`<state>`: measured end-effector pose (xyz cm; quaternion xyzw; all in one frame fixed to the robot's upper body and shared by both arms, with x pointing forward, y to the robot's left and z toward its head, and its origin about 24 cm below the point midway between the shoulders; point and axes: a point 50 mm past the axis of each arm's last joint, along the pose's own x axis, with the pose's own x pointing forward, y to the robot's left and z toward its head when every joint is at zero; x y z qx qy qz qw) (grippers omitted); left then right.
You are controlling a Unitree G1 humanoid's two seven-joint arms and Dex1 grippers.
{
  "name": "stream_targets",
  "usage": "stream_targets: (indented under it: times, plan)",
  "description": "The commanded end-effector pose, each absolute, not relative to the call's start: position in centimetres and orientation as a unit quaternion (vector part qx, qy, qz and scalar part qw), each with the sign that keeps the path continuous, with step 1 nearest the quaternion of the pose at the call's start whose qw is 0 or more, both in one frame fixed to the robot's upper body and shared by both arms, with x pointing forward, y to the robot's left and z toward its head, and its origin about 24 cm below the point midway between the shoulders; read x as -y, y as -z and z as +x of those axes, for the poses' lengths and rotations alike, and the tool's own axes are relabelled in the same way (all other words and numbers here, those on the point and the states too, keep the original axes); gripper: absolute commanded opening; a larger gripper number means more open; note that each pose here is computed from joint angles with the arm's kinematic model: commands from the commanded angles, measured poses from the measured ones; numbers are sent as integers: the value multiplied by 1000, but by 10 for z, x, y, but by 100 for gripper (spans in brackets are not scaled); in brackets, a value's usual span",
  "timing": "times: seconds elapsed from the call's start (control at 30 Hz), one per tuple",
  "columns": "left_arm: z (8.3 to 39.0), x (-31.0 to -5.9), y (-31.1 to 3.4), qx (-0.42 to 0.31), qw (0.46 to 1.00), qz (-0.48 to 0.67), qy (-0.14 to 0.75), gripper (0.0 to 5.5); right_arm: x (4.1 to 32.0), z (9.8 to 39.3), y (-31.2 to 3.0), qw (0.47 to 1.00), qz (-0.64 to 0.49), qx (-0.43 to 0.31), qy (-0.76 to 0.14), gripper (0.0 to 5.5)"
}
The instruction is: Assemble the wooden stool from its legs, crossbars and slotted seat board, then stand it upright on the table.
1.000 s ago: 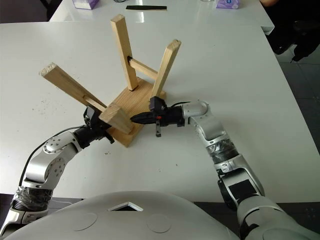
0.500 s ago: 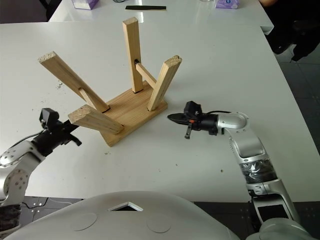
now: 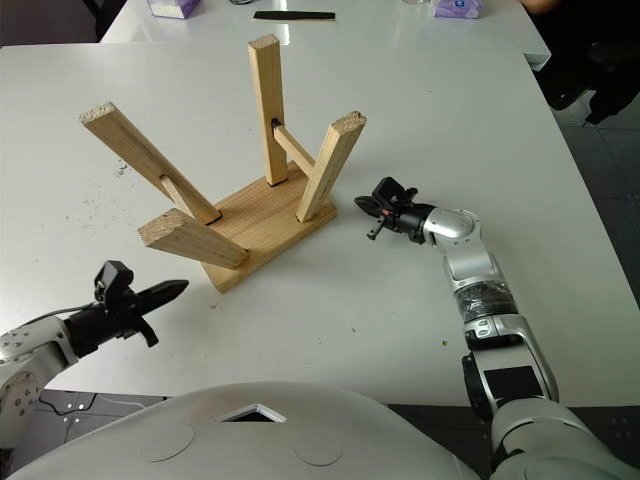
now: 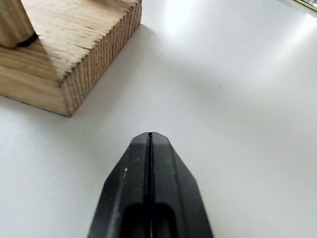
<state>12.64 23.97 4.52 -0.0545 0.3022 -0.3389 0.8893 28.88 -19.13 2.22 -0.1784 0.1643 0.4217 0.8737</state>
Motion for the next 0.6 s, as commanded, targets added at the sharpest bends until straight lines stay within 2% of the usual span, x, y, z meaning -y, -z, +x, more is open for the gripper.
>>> stream_targets:
  times: [0.03,0.17,0.37,0.6]
  plan:
    - [126,-226,-37,-312,878,-54,360,1,177,289,-22,853,-171,-165,-464,0]
    - [133,-220,-28,-309,879,-51,359,1,167,289,-28,831,-169,-161,-505,0]
    - [131,-209,-26,-299,878,-62,369,1,166,296,-31,821,-184,-162,-516,0]
    - [136,-211,-23,-296,885,-50,355,1,168,296,-31,811,-191,-161,-529,0]
